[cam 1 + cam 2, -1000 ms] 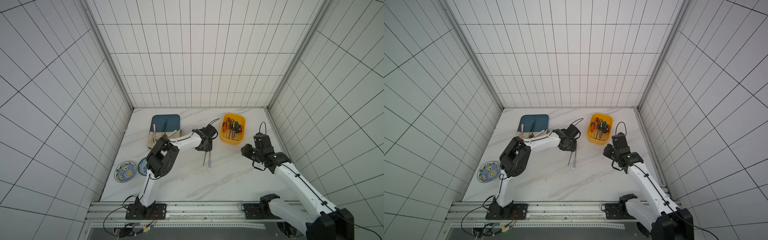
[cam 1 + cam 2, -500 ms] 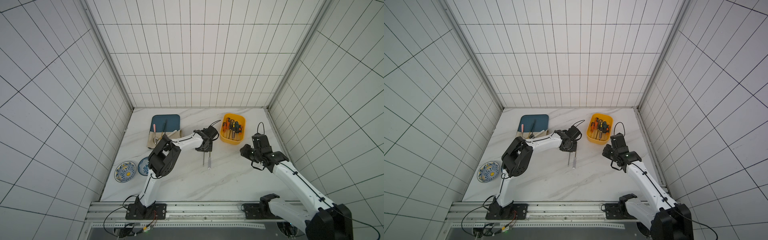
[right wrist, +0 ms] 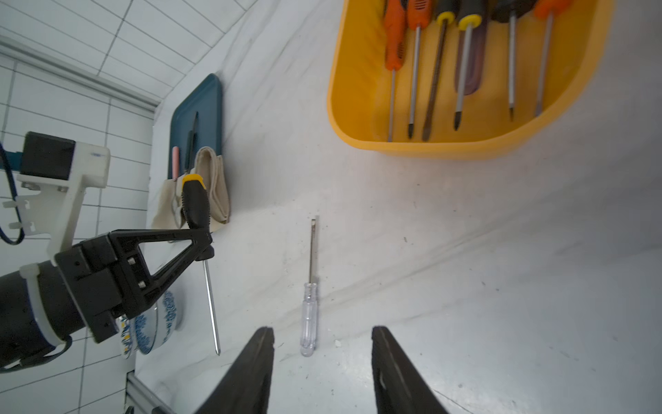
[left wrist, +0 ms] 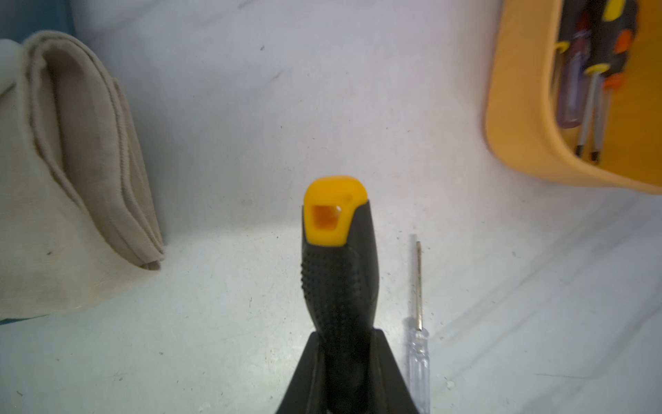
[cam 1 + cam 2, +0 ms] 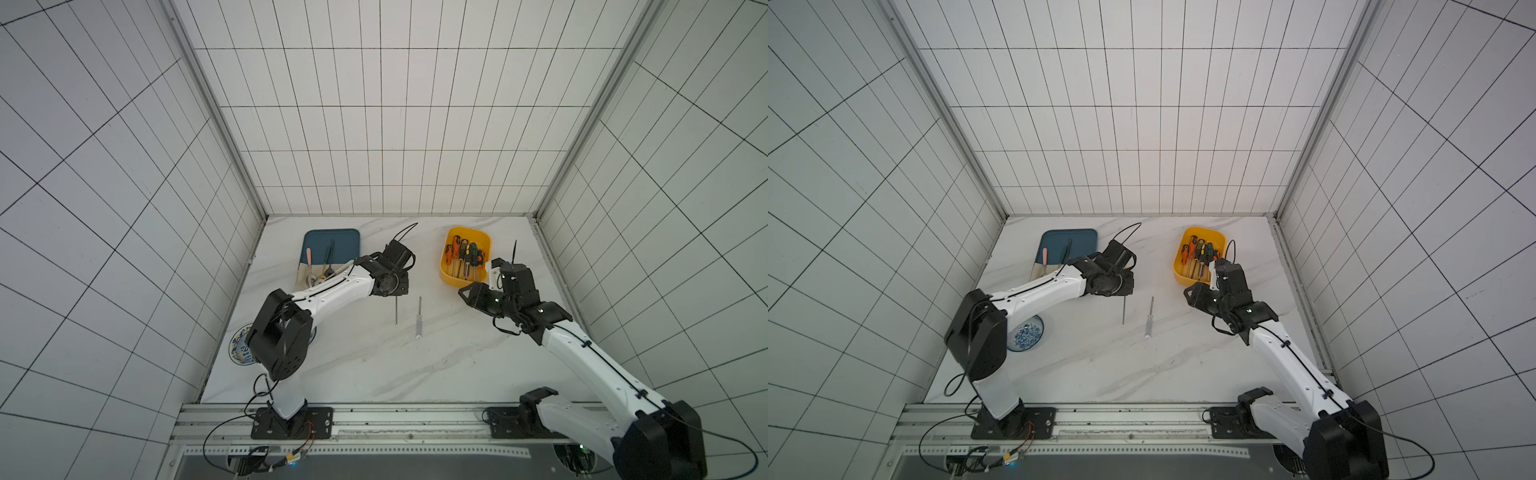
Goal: Put the screwdriver on the desktop into the storage box
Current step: Pick up the screwdriver from the center of the board, then place the screwdriver in the storage box, then pick up the screwdriver from the center of the board, then place the screwdriver in the storage box.
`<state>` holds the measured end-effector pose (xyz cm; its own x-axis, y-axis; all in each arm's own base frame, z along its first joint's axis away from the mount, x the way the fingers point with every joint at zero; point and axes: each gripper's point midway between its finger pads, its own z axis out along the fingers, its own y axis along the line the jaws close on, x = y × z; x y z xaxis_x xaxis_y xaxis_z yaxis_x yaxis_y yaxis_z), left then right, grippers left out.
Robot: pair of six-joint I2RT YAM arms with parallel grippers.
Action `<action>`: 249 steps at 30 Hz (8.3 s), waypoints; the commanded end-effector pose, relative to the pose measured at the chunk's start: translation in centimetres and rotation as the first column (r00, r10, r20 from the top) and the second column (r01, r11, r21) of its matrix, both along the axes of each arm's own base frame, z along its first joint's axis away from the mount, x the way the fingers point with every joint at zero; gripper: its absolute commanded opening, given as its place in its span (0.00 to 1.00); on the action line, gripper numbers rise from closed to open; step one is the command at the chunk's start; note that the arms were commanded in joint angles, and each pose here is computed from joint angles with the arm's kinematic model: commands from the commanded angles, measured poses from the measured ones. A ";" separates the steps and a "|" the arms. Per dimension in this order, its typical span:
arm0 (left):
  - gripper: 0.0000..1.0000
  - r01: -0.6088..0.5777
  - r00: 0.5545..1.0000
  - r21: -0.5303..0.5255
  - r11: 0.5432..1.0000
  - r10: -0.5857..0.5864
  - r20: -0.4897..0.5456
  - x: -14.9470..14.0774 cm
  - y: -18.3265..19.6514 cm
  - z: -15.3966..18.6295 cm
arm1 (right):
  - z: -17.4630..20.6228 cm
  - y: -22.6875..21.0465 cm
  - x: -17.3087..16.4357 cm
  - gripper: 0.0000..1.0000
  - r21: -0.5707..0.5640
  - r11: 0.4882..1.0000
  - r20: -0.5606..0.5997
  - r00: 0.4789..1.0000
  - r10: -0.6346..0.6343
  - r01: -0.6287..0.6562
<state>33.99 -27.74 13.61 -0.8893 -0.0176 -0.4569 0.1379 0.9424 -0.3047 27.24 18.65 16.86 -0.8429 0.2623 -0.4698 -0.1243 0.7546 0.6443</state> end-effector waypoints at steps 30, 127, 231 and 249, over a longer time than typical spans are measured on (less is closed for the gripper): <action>0.00 0.387 0.921 -0.593 0.706 -0.276 0.274 -10.9 -2.6 11.6 | 10.1 15.2 -5.0 0.50 0.351 0.729 0.251 0.809 0.532 -0.588; 0.56 0.040 0.995 -0.143 0.989 -0.052 -0.083 -10.9 2.0 -0.6 | 0.0 -6.7 7.6 0.41 -0.350 0.904 0.007 0.965 -0.261 0.247; 0.00 0.353 0.935 -0.533 0.769 -0.279 0.218 -12.3 -7.5 8.3 | 7.2 9.8 -5.3 0.49 0.400 0.810 0.226 0.903 0.367 -0.429; 0.39 0.299 0.954 -0.512 0.805 -0.243 0.176 -12.1 -6.6 6.9 | 6.5 9.6 -4.1 0.03 0.362 0.852 0.204 0.924 0.323 -0.378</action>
